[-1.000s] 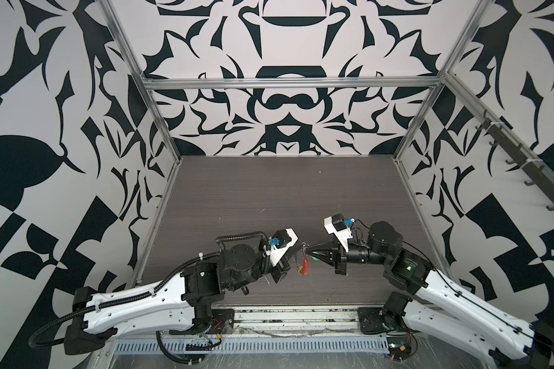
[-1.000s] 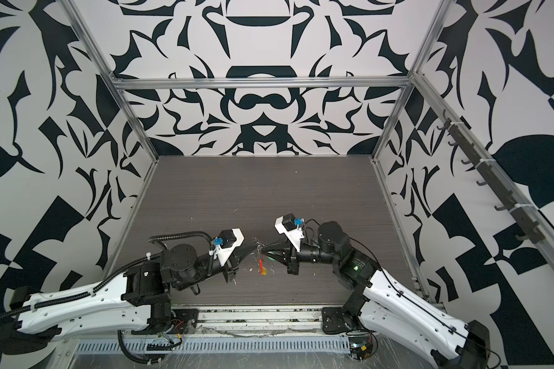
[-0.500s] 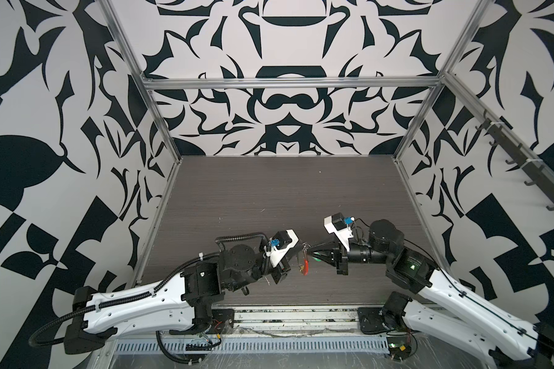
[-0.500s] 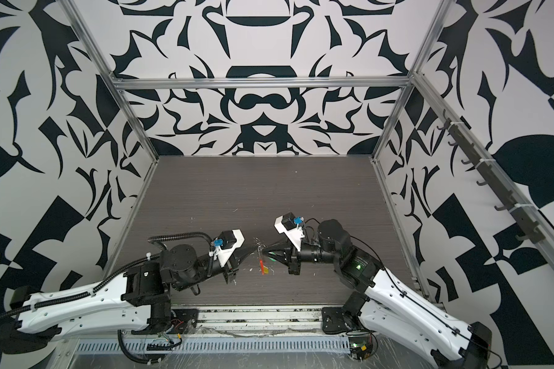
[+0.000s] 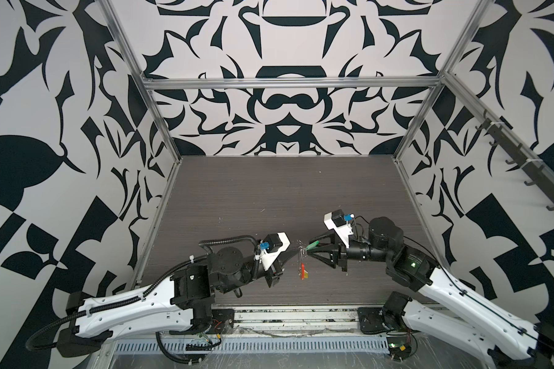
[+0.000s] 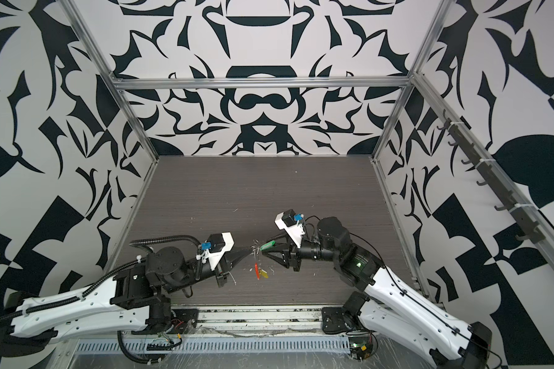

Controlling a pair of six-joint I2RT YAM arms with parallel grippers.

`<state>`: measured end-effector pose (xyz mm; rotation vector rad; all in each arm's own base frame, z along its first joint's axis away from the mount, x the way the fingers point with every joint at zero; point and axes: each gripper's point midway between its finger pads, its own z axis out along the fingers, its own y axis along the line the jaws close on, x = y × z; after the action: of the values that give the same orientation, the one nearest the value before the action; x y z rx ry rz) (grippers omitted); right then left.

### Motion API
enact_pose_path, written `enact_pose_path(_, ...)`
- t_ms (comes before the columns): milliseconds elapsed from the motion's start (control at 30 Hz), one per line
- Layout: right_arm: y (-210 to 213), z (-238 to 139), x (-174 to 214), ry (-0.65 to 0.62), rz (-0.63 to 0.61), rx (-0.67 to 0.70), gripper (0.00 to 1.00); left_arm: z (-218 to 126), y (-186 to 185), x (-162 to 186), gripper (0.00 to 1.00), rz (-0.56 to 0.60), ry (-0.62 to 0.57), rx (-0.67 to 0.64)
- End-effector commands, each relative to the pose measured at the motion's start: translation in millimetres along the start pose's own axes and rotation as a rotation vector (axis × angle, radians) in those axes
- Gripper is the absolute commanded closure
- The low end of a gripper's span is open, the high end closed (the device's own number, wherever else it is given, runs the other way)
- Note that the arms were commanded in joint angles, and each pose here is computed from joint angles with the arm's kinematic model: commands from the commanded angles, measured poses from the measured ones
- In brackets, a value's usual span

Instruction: Remove the keys from the keyring

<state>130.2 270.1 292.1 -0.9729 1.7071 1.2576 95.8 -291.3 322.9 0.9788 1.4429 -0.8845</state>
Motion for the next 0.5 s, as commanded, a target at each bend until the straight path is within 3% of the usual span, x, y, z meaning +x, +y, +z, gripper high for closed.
enact_pose_path(0, 16, -14, -38, -0.103, -0.097, -0.004, 0.52, -6, -9, -3, 1.00, -0.002, -0.030, 0.053)
enact_pose_path(267, 37, -22, -65, -0.176, -0.142, -0.074, 0.48, -8, -12, -3, 1.00, -0.007, -0.032, 0.073)
enact_pose_path(467, 46, -10, -64, -0.160, -0.121, -0.160, 0.53, -6, -12, -5, 1.00, -0.007, -0.035, 0.074)
